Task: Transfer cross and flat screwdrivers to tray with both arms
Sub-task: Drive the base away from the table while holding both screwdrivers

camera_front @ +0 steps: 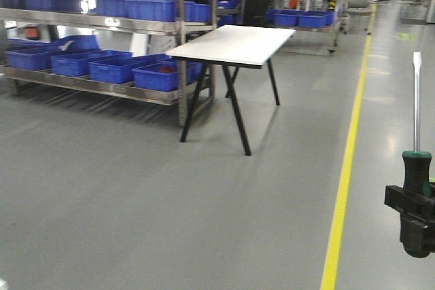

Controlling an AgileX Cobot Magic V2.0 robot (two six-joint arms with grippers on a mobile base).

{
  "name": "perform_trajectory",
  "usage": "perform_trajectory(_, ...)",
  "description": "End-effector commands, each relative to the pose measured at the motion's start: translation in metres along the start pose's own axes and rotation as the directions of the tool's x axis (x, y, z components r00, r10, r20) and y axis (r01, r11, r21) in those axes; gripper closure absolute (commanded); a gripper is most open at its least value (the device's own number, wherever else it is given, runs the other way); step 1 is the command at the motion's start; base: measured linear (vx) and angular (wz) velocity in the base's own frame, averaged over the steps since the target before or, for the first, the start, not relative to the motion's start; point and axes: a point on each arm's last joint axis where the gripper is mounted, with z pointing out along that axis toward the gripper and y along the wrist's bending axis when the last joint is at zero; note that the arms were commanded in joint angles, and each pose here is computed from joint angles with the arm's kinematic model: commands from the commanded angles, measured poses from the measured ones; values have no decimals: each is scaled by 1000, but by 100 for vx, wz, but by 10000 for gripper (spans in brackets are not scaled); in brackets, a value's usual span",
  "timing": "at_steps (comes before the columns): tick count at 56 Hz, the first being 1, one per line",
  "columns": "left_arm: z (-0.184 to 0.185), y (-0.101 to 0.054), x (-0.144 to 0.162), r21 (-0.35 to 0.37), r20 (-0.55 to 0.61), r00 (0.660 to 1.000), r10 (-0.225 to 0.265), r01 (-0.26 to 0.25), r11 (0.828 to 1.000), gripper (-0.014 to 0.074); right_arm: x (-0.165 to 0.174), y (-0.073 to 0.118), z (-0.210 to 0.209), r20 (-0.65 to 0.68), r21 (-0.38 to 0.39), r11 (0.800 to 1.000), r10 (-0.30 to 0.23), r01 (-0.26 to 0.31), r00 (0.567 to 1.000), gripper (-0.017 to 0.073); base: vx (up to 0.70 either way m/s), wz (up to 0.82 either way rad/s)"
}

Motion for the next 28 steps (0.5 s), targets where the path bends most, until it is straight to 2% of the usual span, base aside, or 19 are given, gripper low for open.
perform_trajectory(1, -5, -2, -18, 9, 129, 992, -9, 8, 1000, 596, -17, -1, -5, 118, 17, 1000, -1, -2, 993, 567, 24, -41)
perform_trajectory(13, -5, -2, -18, 9, 128, 992, -9, 8, 1000, 596, -17, -1, -5, 118, 17, 1000, -1, -2, 993, 567, 29, -28)
perform_trajectory(28, -5, -2, -18, 9, 128, 992, -9, 8, 1000, 596, -17, -1, -5, 118, 17, 1000, -1, -2, 993, 567, 39, -5)
